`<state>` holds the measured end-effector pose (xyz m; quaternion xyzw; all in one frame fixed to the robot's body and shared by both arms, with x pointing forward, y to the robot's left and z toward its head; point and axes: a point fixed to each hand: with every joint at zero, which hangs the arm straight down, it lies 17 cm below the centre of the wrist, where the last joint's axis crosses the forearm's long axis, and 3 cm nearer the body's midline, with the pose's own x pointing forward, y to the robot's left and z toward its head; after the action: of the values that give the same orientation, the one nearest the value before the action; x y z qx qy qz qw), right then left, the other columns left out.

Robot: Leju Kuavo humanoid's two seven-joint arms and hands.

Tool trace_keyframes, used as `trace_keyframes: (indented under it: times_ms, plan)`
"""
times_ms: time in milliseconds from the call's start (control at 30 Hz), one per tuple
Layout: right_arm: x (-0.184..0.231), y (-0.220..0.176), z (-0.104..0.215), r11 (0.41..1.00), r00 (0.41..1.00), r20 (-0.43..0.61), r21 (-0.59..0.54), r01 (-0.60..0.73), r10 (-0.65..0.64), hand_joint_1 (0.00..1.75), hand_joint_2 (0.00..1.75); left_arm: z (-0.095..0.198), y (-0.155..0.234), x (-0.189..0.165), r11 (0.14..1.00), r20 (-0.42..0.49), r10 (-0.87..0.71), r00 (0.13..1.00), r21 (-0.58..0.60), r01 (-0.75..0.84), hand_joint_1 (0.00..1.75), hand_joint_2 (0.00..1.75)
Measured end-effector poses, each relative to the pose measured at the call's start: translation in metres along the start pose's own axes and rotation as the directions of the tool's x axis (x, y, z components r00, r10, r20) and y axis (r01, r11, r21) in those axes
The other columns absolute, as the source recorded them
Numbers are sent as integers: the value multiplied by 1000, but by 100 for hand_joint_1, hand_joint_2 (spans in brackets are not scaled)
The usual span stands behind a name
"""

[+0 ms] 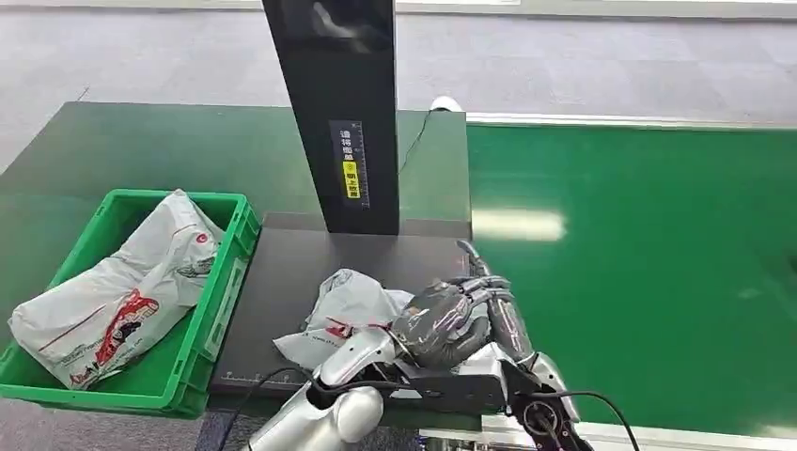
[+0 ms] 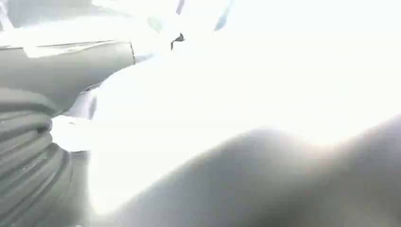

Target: Moved the parcel from conveyor to table for the left to box.

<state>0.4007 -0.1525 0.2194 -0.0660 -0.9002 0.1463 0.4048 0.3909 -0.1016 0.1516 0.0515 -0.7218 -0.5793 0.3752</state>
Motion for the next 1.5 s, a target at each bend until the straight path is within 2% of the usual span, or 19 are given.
trace_keyframes:
  times_ms: [33, 67, 100, 233, 333, 400, 433, 500, 700, 1333, 1500]
  plan:
    - [5, -10, -2, 998, 1000, 5, -69, -5, 5, 0, 175, -4, 4, 7, 1000, 18, -12, 1000, 4, 12, 164, 175]
    - [8, -14, -2, 995, 1000, 5, -104, 0, 0, 0, 175, -5, 6, 11, 1000, 28, -19, 999, 6, 18, 58, 175]
    - [10, -16, -2, 992, 1000, 5, -125, 10, -10, 0, 175, -6, 7, 14, 1000, 35, -25, 999, 7, 25, 0, 175]
    - [11, -17, -2, 991, 1000, 5, -134, 19, -19, 0, 175, -6, 9, 16, 999, 35, -29, 999, 28, 28, 0, 175]
    - [26, -44, -9, 973, 998, 50, -231, -15, 27, 0, 175, 4, 31, 8, 980, 19, 95, 995, 174, -97, 0, 175]
    - [38, -62, -12, 963, 994, 95, -268, -30, 57, 0, 175, 19, 56, -16, 945, -16, 177, 984, 282, -165, 0, 175]
    - [58, -67, -20, 959, 986, 158, -284, -11, 58, 0, 175, 28, 54, -32, 935, -53, 212, 976, 300, -187, 0, 175]
    - [78, -73, -29, 953, 975, 215, -302, 13, 55, 0, 175, 50, 35, -61, 929, -122, 256, 959, 303, -210, 0, 175]
    - [100, -82, -36, 946, 961, 273, -323, 37, 55, 0, 175, 67, 30, -77, 920, -161, 281, 946, 326, -218, 0, 175]
    - [107, -88, -42, 943, 954, 298, -322, 82, 19, 0, 175, 82, 32, -94, 907, -181, 291, 939, 364, -211, 0, 175]
    - [107, -88, -42, 945, 954, 301, -313, 91, 7, 0, 175, 83, 15, -86, 933, -150, 270, 951, 284, -220, 0, 175]
